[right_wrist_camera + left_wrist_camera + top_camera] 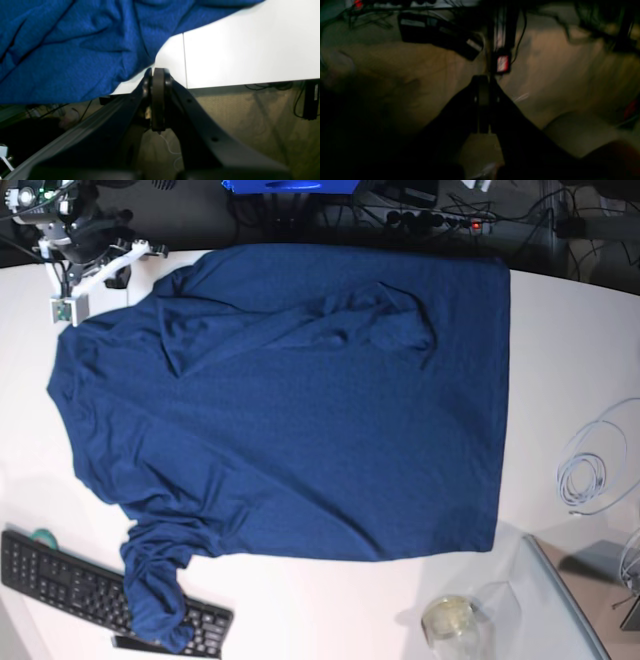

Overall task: Layout the t-shirt on the table in an organized manner, then fold the t-shirt properly
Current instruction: 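Release the shirt and raise both grippers away from it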

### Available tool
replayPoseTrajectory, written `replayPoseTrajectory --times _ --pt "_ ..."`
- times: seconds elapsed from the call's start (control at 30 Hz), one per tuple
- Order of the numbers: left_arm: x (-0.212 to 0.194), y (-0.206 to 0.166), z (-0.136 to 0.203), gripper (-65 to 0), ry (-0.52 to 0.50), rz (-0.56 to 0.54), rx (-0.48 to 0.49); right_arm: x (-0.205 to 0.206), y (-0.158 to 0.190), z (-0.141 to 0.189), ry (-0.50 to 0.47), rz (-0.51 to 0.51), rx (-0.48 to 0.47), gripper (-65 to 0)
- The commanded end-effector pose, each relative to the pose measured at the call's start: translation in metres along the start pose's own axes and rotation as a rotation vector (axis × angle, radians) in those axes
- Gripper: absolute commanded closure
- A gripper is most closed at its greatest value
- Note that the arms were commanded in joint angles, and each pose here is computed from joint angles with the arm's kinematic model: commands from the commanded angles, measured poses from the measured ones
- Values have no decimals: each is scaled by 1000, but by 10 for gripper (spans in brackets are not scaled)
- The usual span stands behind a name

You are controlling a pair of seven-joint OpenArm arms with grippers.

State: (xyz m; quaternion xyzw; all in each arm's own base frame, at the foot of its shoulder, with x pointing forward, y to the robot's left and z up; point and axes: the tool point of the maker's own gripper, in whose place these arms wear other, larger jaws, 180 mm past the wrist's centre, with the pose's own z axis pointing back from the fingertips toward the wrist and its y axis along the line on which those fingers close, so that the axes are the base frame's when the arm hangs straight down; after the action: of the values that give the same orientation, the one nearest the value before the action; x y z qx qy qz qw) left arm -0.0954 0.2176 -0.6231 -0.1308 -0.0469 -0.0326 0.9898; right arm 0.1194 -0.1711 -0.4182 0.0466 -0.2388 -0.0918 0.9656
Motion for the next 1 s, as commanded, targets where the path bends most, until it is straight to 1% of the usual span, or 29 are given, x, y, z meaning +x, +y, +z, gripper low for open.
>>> replayPoseTrajectory --times 0.0,0.07,0.17,0.27,0.53,0.63,0.73,0.77,0.87,0.97 --pt "-26 2 5 0 78 -51 15 6 0 4 -28 4 0 0" --pt "-37 -1 1 0 124 -145 45 8 0 4 -33 8 0 0" --pt "-47 4 2 0 173 -269 75 11 1 3 -39 7 1 0" --pt "-53 3 4 0 203 -326 64 14 2 2 -45 6 5 0" --pt "-27 -1 -7 0 151 -330 62 11 3 2 -37 5 7 0" --pt "-61 -5 3 0 212 -324 48 10 2 3 -32 6 5 0" --pt "-72 -17 2 0 233 -306 24 4 1 4 -17 5 2 0" --pt "-70 -31 -4 0 224 -290 2 2 1 4 -14 5 2 0" --pt "-33 -67 -30 0 165 -274 -57 -2 0 5 -4 5 0 0" --pt "27 -109 -57 0 70 -274 -122 -10 -3 7 17 8 -6 0"
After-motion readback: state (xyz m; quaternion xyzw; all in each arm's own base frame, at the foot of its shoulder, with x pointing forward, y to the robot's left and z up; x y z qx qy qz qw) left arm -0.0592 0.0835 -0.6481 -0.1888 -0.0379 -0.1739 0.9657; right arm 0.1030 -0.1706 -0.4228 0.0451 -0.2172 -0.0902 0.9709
